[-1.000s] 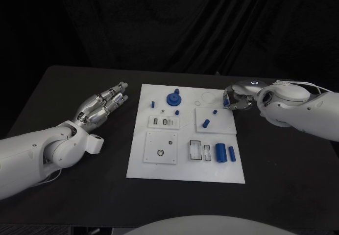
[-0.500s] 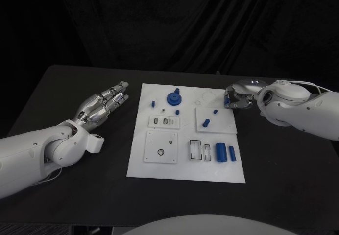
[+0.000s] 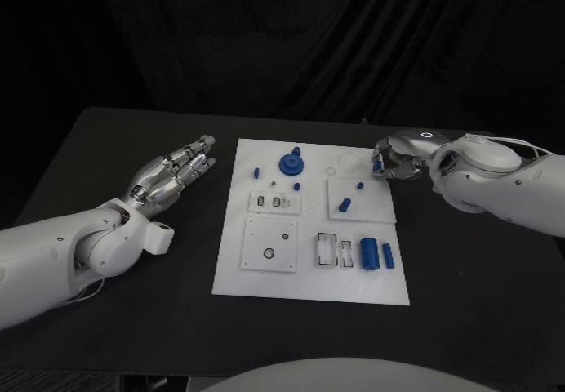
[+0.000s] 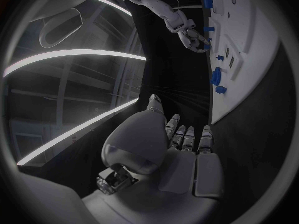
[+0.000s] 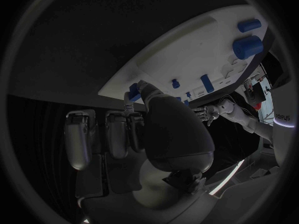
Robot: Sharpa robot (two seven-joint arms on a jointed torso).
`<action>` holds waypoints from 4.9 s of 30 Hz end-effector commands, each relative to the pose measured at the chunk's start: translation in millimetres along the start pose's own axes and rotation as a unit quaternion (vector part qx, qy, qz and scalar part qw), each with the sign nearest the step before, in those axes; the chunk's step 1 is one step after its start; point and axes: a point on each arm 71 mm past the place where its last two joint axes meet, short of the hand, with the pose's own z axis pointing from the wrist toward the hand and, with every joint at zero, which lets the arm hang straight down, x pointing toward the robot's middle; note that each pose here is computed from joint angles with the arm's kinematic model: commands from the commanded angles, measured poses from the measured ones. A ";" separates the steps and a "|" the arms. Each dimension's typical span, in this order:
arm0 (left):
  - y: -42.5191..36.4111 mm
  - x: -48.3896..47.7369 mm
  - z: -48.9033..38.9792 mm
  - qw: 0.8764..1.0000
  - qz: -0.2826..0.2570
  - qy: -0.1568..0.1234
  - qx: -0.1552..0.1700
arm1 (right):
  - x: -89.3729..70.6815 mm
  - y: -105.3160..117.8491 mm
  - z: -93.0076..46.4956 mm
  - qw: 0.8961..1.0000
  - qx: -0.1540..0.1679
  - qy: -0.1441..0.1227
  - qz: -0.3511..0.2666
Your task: Assemble the parts on the task board
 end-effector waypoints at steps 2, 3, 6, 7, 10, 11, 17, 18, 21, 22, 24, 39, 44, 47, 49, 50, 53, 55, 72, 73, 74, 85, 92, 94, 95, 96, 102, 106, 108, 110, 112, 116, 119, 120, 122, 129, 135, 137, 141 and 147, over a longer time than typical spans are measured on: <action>-11.2 1.5 -0.8 0.997 -0.006 0.007 0.082 | -14.5 17.1 -0.8 0.999 -0.025 -0.038 0.006; -11.2 1.5 -0.8 0.997 -0.006 0.007 0.082 | -15.8 19.6 -0.9 0.999 -0.028 -0.039 0.006; -11.0 1.8 -0.4 0.997 -0.006 0.007 0.082 | -24.0 37.4 -1.4 0.998 -0.050 -0.046 0.012; -10.9 2.1 -0.1 0.997 -0.006 0.008 0.082 | -28.1 49.3 -1.5 0.997 -0.065 -0.048 0.014; -10.8 2.6 0.4 0.997 -0.007 0.008 0.081 | -32.4 73.6 -0.5 0.994 -0.095 -0.045 0.019; -10.7 2.8 0.6 0.997 -0.007 0.009 0.081 | -33.3 83.4 0.7 0.993 -0.107 -0.043 0.020; -9.8 4.8 3.1 0.997 -0.008 0.012 0.081 | -30.8 129.0 10.7 0.987 -0.160 -0.026 0.021; -9.7 5.3 3.4 0.997 -0.009 0.013 0.081 | -29.5 134.6 12.3 0.986 -0.166 -0.022 0.021; -9.6 6.4 4.0 0.997 -0.010 0.014 0.081 | -24.0 150.9 17.0 0.983 -0.181 -0.009 0.021; -9.6 6.5 4.1 0.997 -0.010 0.014 0.081 | -22.0 155.2 18.2 0.982 -0.185 -0.005 0.021; -9.5 6.6 4.3 0.997 -0.010 0.014 0.081 | -17.2 164.0 20.5 0.981 -0.193 0.005 0.020; -9.0 8.8 5.9 0.997 -0.012 0.017 0.080 | 4.8 187.7 31.7 0.979 -0.194 0.054 0.012; -9.0 11.0 6.1 0.997 -0.015 0.021 0.079 | 6.4 188.4 31.8 0.980 -0.191 0.058 0.012; -8.9 11.0 6.3 0.997 -0.016 0.021 0.078 | 6.7 188.9 32.0 0.980 -0.190 0.057 0.012; -8.7 10.7 6.4 0.997 -0.016 0.021 0.078 | 6.5 189.2 32.2 0.980 -0.191 0.055 0.010; -8.7 10.6 6.4 0.997 -0.016 0.021 0.078 | 6.4 189.3 32.2 0.980 -0.191 0.052 0.007; -8.5 10.2 6.4 0.997 -0.015 0.021 0.077 | 6.1 189.1 32.3 0.980 -0.191 0.047 0.001; -8.4 10.0 6.4 0.997 -0.016 0.021 0.077 | 6.1 188.6 32.4 0.981 -0.191 0.046 -0.003; -7.3 8.7 6.6 0.997 -0.017 0.022 0.074 | 8.1 179.9 30.9 0.983 -0.177 0.049 -0.007; -7.2 8.7 6.6 0.997 -0.017 0.022 0.074 | 8.7 179.7 30.9 0.983 -0.176 0.051 -0.008; -7.1 8.7 6.7 0.997 -0.017 0.022 0.074 | 9.1 179.7 30.8 0.983 -0.176 0.053 -0.009; -6.4 8.6 7.1 0.997 -0.017 0.023 0.074 | 18.2 179.8 32.3 0.982 -0.176 0.070 -0.011; -6.2 8.2 7.1 0.997 -0.017 0.023 0.073 | 21.9 179.0 33.4 0.982 -0.174 0.073 -0.010; -6.1 8.1 7.1 0.997 -0.017 0.023 0.073 | 22.3 178.7 33.5 0.982 -0.174 0.072 -0.010; -6.0 7.9 7.1 0.997 -0.017 0.023 0.073 | 22.5 178.5 33.5 0.982 -0.173 0.072 -0.010; -5.9 7.8 7.1 0.997 -0.017 0.023 0.073 | 22.6 178.3 33.5 0.982 -0.172 0.073 -0.010; -5.3 7.3 7.0 0.997 -0.017 0.023 0.072 | 23.2 177.0 33.4 0.983 -0.171 0.072 -0.010; -5.1 7.1 6.9 0.997 -0.017 0.023 0.072 | 23.0 176.9 32.9 0.982 -0.172 0.070 -0.008; -5.0 6.9 6.8 0.997 -0.017 0.022 0.072 | 22.7 176.8 32.5 0.982 -0.174 0.068 -0.007; -4.9 6.8 6.6 0.997 -0.017 0.022 0.072 | 22.2 176.4 32.0 0.982 -0.175 0.064 -0.006; -4.9 6.5 6.3 0.997 -0.017 0.022 0.072 | 21.4 175.6 31.3 0.983 -0.175 0.059 -0.004; -5.1 5.6 5.5 0.997 -0.016 0.020 0.071 | 19.6 173.4 29.7 0.983 -0.175 0.048 0.001; -5.2 4.7 4.7 0.997 -0.015 0.019 0.071 | 17.3 170.6 27.2 0.984 -0.175 0.033 0.007; -5.3 4.4 4.4 0.997 -0.014 0.018 0.071 | 16.6 169.8 26.3 0.984 -0.175 0.029 0.009; -5.5 3.9 3.8 0.997 -0.013 0.016 0.071 | 14.0 167.7 23.8 0.984 -0.176 0.015 0.014; -7.4 2.4 0.4 0.997 0.014 0.002 0.074 | -7.0 160.9 14.6 0.981 -0.184 -0.054 0.032; -13.1 2.4 -4.3 0.993 0.086 -0.014 0.085 | -41.5 143.0 1.5 0.974 -0.182 -0.127 0.038; -15.8 2.2 -4.6 0.989 0.112 -0.018 0.090 | -50.6 135.2 -2.1 0.974 -0.175 -0.142 0.036; -29.3 -1.1 4.1 0.979 0.173 -0.024 0.109 | -63.7 116.4 -9.6 0.975 -0.152 -0.159 0.032; -52.1 -5.3 24.5 0.959 0.246 -0.003 0.139 | -68.8 91.5 -16.8 0.979 -0.118 -0.164 0.027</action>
